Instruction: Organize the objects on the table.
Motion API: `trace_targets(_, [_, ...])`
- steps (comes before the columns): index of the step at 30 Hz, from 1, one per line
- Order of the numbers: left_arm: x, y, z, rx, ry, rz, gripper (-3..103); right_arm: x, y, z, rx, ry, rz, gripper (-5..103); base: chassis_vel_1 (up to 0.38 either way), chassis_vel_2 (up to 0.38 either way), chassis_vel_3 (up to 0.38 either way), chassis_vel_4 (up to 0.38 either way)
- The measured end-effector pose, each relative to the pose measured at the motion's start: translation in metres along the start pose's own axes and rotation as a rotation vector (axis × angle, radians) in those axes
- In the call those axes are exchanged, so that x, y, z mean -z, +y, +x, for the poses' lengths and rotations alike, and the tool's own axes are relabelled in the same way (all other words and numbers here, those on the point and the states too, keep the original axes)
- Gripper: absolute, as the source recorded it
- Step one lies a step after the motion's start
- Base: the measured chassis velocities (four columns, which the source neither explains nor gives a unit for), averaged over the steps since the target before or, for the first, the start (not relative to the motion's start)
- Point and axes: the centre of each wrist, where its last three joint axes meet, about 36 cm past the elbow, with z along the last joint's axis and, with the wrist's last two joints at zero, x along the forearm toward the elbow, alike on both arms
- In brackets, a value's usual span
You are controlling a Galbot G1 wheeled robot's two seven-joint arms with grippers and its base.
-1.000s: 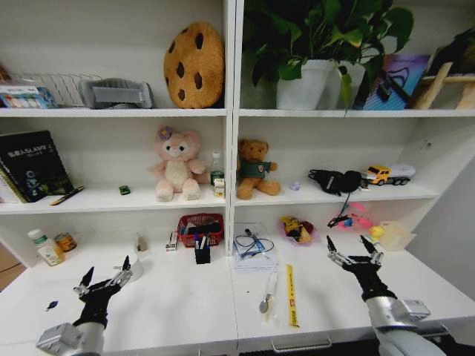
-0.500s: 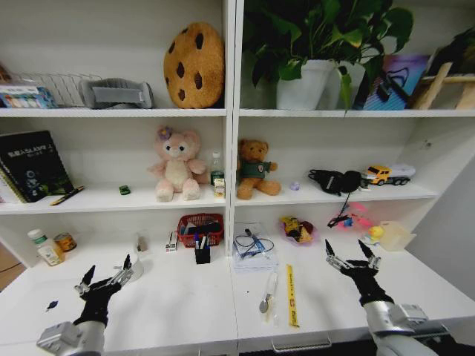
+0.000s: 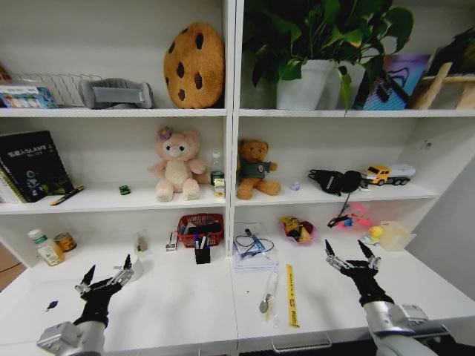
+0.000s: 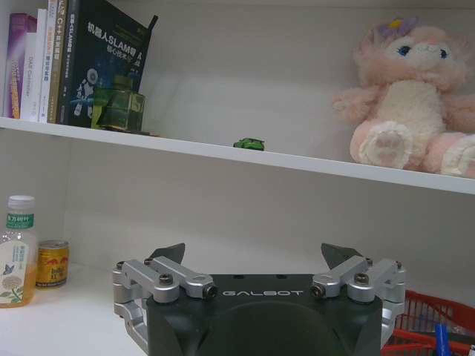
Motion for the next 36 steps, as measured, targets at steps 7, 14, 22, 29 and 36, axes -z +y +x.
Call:
trace_targets(7, [0.0000,0.0000,0.0000,0.000,0.000,0.000,100,-0.0001,0.0000,0.0000,0.000,0.000,0.000,100,0.000,0.000,0.000,0.000])
trace_targets(14, [0.0000,0.0000,0.0000,0.000,0.000,0.000,100,-0.0001,-0.0001,0.0000,0.000,0.000,0.000,100,0.000,0.000,0.000,0.000])
trace_targets(22, [0.0000,0.0000,0.0000,0.000,0.000,0.000,100,-0.0001,-0.0001,-0.0001,-0.001,0.000,0.000,100,0.008,0.008,-0.004,-0.009])
trace_targets(29, [-0.0001,0.0000,0.0000,0.000,0.000,0.000,100,-0.0001,-0.0001,-0.0001,-0.001,0.000,0.000,100,0.104,0.128,-0.133,-0.113])
trace_targets(36, [0.0000,0.0000,0.0000,0.000,0.000,0.000,100,-0.0001,0.0000,-0.0001,0.000,0.000,0.000,100,0.212,0.218,-0.212,-0.213])
